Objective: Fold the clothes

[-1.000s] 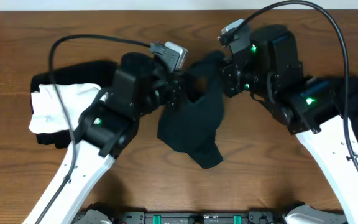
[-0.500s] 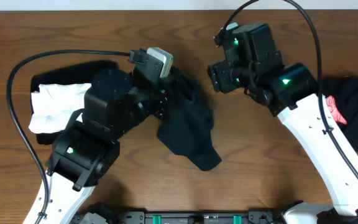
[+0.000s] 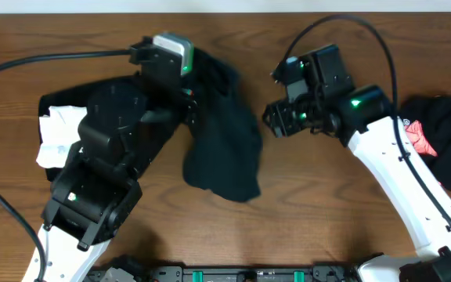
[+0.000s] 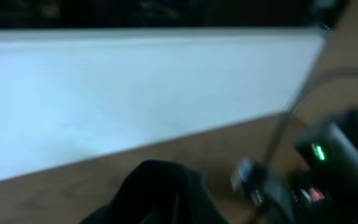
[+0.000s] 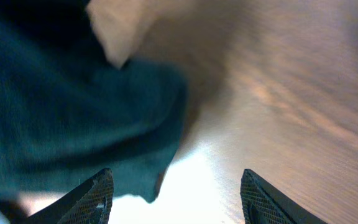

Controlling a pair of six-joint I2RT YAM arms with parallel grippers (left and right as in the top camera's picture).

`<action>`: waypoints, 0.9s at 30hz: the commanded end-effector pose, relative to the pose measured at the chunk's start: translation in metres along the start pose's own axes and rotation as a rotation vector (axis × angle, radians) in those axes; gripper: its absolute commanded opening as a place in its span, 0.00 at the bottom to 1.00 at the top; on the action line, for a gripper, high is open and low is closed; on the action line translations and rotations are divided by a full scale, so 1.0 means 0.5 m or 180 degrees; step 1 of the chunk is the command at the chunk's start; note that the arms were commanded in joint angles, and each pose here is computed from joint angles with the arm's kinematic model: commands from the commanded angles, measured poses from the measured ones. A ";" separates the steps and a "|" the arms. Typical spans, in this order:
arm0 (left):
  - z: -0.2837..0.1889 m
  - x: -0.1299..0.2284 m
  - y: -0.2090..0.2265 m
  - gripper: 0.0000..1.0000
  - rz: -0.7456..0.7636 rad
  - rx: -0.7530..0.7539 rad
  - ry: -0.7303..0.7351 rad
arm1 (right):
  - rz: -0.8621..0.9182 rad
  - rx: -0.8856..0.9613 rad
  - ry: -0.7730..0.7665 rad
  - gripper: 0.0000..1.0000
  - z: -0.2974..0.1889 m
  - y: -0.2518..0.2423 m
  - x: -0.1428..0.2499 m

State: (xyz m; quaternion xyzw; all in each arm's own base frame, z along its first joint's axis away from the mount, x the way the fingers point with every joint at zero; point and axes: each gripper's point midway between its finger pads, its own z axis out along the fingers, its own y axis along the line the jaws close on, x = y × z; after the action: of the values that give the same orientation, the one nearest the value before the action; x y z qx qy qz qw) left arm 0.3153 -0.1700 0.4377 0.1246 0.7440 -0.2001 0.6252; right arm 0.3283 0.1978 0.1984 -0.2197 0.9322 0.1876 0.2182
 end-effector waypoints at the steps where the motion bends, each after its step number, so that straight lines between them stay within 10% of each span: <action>1: -0.011 -0.051 0.050 0.06 -0.0040 -0.0493 -0.0284 | -0.0411 -0.0425 0.0084 0.63 0.012 0.062 0.019; 27: -0.033 -0.182 0.084 0.06 -0.0055 -0.0906 -0.0978 | -0.0488 -0.0886 -0.0311 0.69 0.119 0.245 0.029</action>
State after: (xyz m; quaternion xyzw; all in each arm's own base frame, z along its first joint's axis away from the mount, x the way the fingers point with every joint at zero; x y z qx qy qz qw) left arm 0.3364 -0.1299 0.5043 0.0158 0.6804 -0.1339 0.7204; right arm 0.2908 0.3088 0.1757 -0.3000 0.8716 0.2875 0.2599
